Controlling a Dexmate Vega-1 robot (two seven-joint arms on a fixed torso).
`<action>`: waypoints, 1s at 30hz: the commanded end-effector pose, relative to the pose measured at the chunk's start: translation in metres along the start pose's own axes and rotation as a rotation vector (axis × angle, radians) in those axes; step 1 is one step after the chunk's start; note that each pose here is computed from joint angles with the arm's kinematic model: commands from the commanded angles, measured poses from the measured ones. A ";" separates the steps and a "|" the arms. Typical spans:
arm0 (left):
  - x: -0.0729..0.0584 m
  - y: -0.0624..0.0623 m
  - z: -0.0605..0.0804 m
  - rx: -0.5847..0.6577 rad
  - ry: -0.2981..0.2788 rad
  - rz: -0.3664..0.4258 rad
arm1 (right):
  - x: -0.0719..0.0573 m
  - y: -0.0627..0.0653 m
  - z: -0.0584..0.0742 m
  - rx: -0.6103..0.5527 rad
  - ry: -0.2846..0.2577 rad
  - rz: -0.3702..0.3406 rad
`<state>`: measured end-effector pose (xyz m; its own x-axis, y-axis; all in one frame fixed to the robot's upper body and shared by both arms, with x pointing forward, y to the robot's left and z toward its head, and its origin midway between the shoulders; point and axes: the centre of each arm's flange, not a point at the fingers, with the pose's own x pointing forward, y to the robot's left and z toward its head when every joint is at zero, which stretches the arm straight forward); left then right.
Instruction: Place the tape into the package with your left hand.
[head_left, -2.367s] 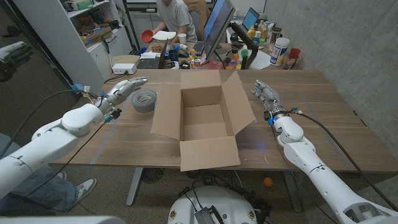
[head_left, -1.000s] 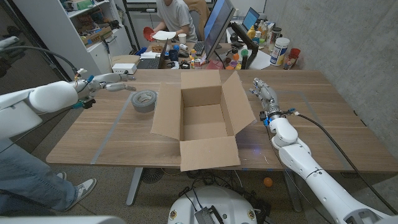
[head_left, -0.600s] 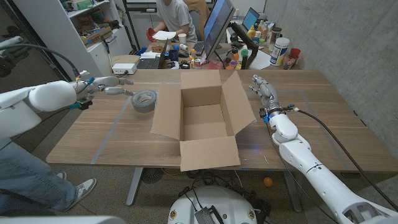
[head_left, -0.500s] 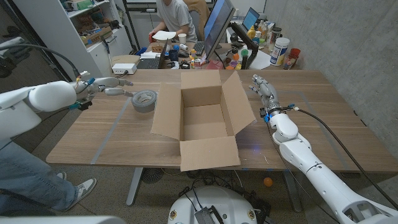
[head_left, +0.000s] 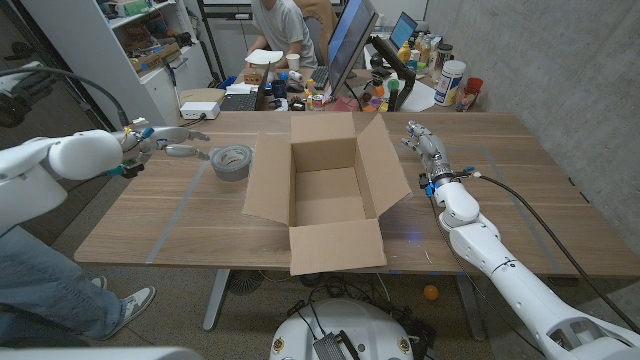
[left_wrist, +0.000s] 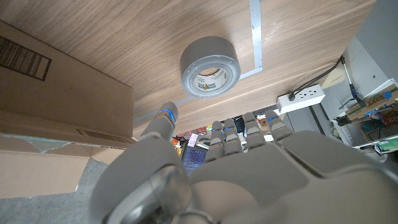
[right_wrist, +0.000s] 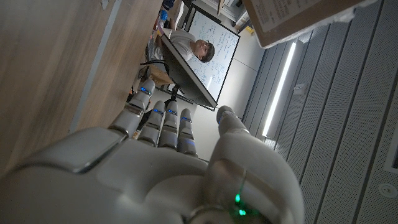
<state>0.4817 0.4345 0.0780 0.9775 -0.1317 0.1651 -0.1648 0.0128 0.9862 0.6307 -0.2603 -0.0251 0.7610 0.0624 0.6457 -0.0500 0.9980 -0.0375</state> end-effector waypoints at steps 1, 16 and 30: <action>0.006 -0.007 0.000 0.158 0.091 0.043 | 0.004 -0.001 -0.003 0.016 -0.014 -0.024; 0.031 -0.021 -0.011 0.114 0.147 0.028 | 0.005 -0.002 0.004 0.001 -0.026 -0.033; 0.052 -0.028 -0.012 0.062 0.145 -0.050 | 0.004 -0.007 0.003 0.000 -0.026 -0.041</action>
<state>0.5255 0.4395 0.0620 0.9860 0.0040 0.1665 -0.1658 -0.0707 0.9836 0.6328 -0.2627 -0.0188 0.7444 0.0302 0.6671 -0.0278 0.9995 -0.0143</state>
